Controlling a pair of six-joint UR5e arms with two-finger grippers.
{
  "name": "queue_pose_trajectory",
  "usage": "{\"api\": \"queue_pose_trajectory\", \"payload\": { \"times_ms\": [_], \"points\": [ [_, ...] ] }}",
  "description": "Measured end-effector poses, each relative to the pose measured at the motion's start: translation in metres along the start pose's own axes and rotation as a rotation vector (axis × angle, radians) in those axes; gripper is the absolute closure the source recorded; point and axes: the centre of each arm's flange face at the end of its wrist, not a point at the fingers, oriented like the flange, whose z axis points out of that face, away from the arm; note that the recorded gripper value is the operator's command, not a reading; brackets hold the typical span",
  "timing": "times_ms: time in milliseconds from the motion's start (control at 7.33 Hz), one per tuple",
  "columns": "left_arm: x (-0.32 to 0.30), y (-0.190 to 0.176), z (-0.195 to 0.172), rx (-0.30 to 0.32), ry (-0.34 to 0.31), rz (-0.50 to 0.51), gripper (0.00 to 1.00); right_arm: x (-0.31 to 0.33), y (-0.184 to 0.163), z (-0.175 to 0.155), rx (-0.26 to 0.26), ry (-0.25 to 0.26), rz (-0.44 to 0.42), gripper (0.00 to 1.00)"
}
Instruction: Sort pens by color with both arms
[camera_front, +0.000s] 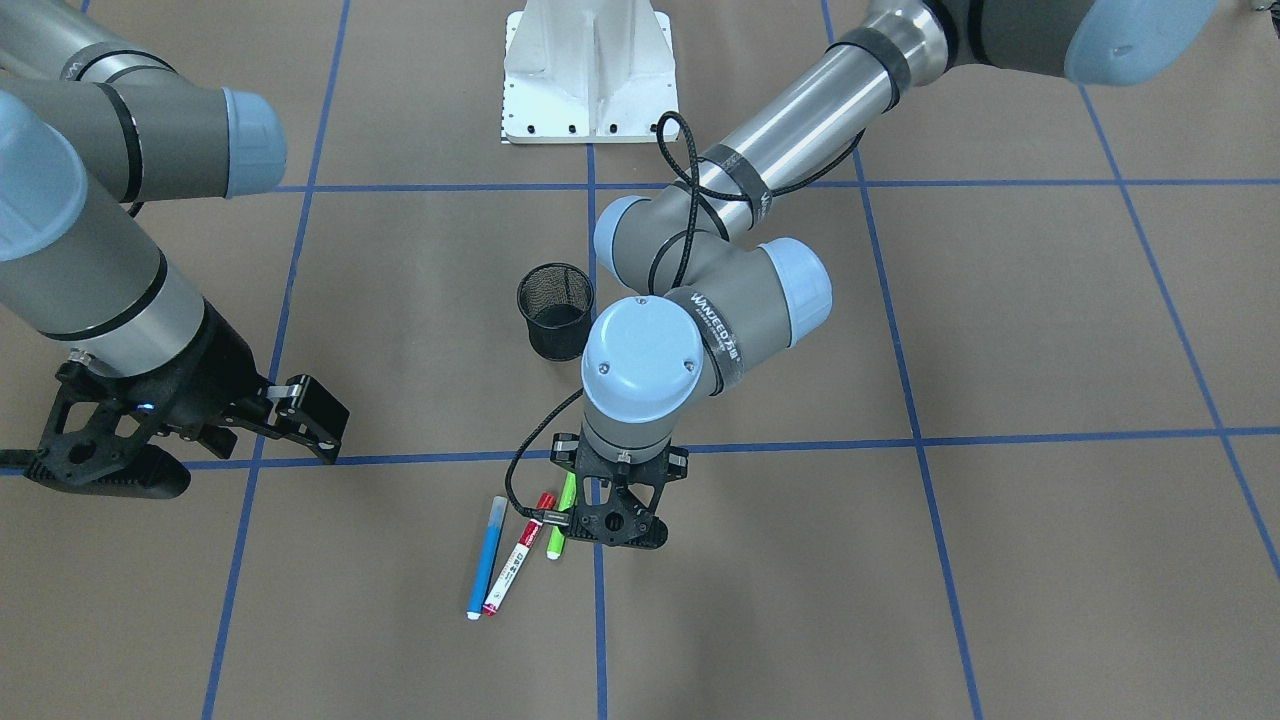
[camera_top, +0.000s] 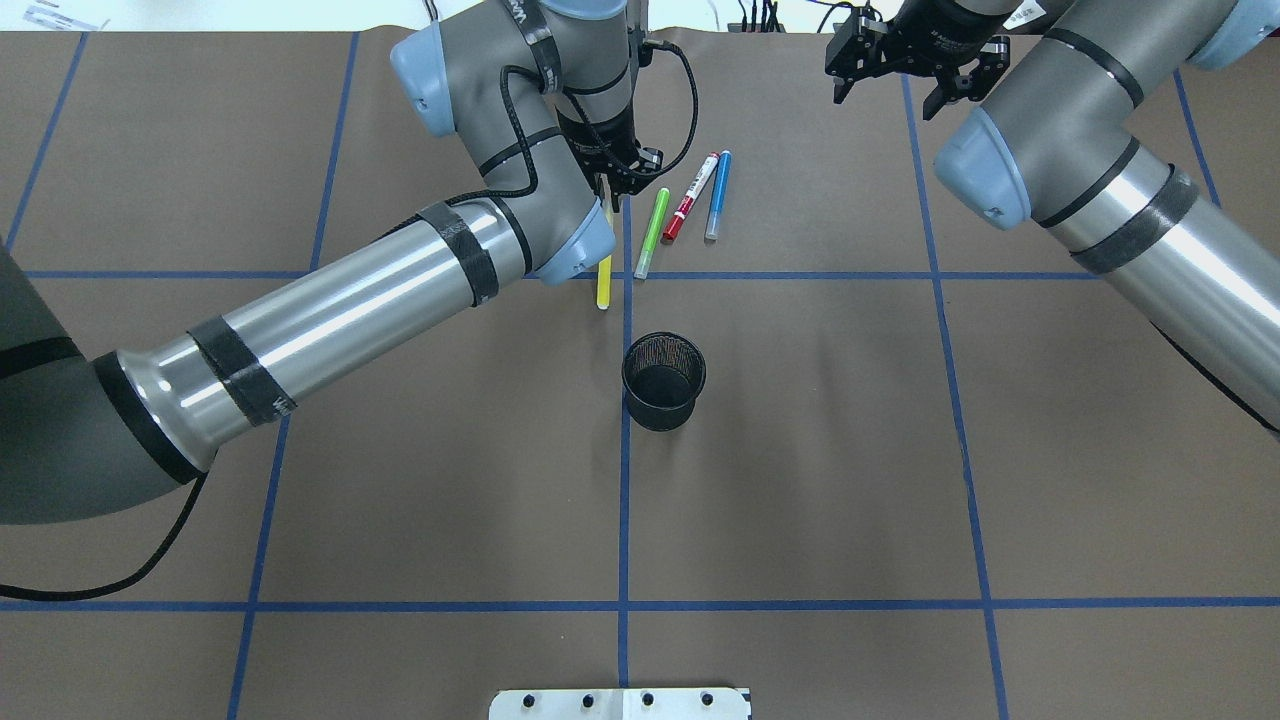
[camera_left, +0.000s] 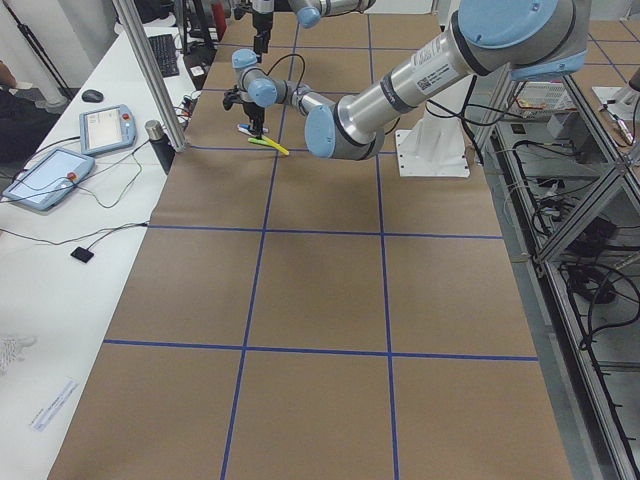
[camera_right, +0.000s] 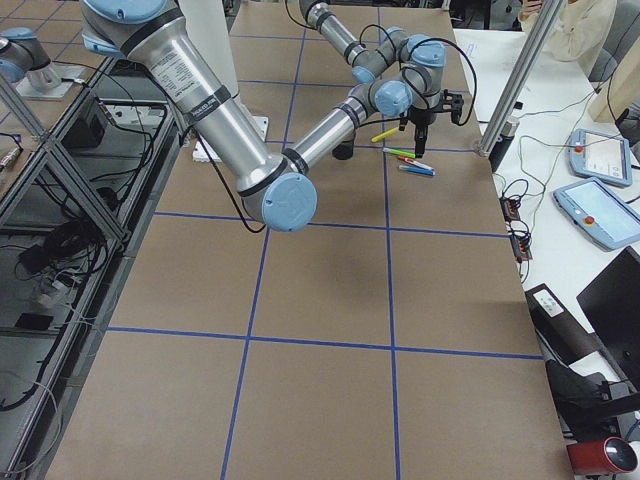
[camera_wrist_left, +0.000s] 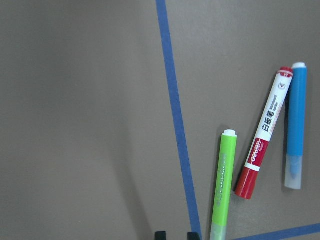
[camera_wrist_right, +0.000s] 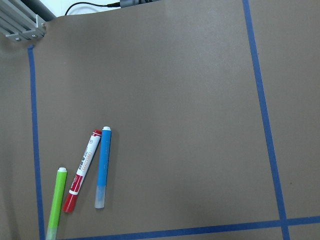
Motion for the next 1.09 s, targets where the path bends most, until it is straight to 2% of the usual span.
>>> {"api": "queue_pose_trajectory", "payload": {
  "times_ms": [136,273,409,682,818,1091],
  "points": [
    [0.002,0.002,0.004,0.007,0.003,0.006,0.66,0.000,0.000,0.000,0.000,0.000,0.000,0.02],
    [0.005,0.002,0.004,0.013,0.008,0.009,0.43,0.000,0.000,0.000,0.000,0.000,0.000,0.02],
    [0.007,0.002,0.001,0.019,0.013,0.011,0.27,0.000,0.000,0.001,-0.001,0.001,0.000,0.02],
    [0.009,-0.001,-0.012,0.038,0.026,0.011,0.00,0.001,0.000,0.001,-0.003,0.000,0.000,0.01],
    [0.001,-0.009,-0.034,0.066,0.044,0.006,0.00,0.000,0.001,-0.001,-0.001,-0.002,-0.003,0.01],
    [-0.071,-0.011,-0.087,0.096,0.115,-0.015,0.00,0.005,-0.002,-0.003,0.009,-0.001,-0.015,0.01]
  ]
}}
